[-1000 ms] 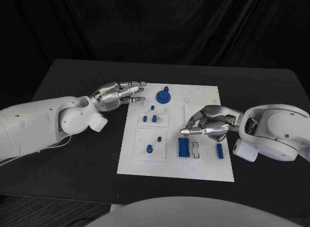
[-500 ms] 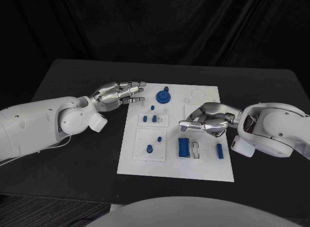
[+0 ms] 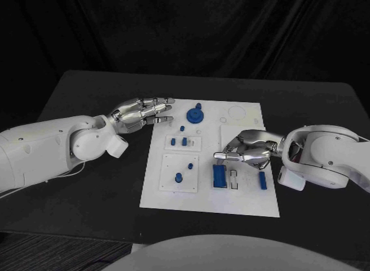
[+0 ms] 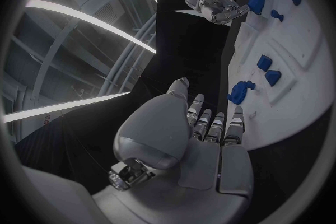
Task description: Assemble the parts on the task board
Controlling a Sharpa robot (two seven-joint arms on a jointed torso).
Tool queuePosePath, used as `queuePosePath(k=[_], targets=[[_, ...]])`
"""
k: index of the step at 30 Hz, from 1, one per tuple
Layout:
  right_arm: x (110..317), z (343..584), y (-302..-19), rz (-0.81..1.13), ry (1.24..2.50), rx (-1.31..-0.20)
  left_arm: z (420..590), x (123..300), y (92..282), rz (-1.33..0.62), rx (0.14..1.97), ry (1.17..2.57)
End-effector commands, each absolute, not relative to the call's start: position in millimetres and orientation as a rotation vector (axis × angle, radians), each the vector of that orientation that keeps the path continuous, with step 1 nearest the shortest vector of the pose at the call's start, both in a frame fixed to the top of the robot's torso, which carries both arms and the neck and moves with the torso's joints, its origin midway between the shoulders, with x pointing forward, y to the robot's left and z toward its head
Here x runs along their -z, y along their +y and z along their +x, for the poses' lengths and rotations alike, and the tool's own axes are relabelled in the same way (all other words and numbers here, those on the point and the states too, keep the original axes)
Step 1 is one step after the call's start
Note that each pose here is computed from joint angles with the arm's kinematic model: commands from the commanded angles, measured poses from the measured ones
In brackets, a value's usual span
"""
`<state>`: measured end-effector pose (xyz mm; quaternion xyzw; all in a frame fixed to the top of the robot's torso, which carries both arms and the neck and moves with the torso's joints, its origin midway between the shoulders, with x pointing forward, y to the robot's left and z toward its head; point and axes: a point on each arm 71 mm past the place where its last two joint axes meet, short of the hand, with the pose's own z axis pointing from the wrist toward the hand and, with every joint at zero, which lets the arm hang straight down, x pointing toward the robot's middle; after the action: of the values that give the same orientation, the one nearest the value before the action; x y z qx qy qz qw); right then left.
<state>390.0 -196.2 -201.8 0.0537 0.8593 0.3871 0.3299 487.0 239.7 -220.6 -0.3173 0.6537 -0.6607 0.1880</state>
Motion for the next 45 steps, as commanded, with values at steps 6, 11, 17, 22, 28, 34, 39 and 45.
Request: queuePosePath(k=[6, 11, 17, 22, 28, 34, 39, 45], targets=[[210.6, 386.7, -198.7, 0.112, 2.343, -0.914, 486.1, 220.5, 238.5, -0.887, 1.883, 1.835], [211.5, 387.8, -200.7, 0.116, 2.344, -0.884, 486.0, 220.8, 238.5, -0.888, 1.882, 1.836], [211.7, 389.3, -202.5, 0.121, 2.333, -0.858, 485.8, 220.9, 238.9, -0.889, 1.881, 1.836], [211.5, 390.2, -203.5, 0.127, 2.323, -0.846, 485.7, 221.0, 239.4, -0.889, 1.88, 1.835], [211.6, 391.1, -204.6, 0.134, 2.32, -0.835, 485.6, 221.0, 239.3, -0.889, 1.881, 1.834], [212.2, 391.0, -205.1, 0.125, 2.326, -0.818, 485.6, 220.9, 239.9, -0.89, 1.88, 1.831], [210.2, 391.5, -204.5, 0.077, 2.29, -0.81, 485.6, 221.0, 240.3, -0.89, 1.88, 1.83], [201.8, 393.7, -201.8, -0.006, 2.15, -0.838, 485.7, 221.1, 240.3, -0.89, 1.881, 1.83]])
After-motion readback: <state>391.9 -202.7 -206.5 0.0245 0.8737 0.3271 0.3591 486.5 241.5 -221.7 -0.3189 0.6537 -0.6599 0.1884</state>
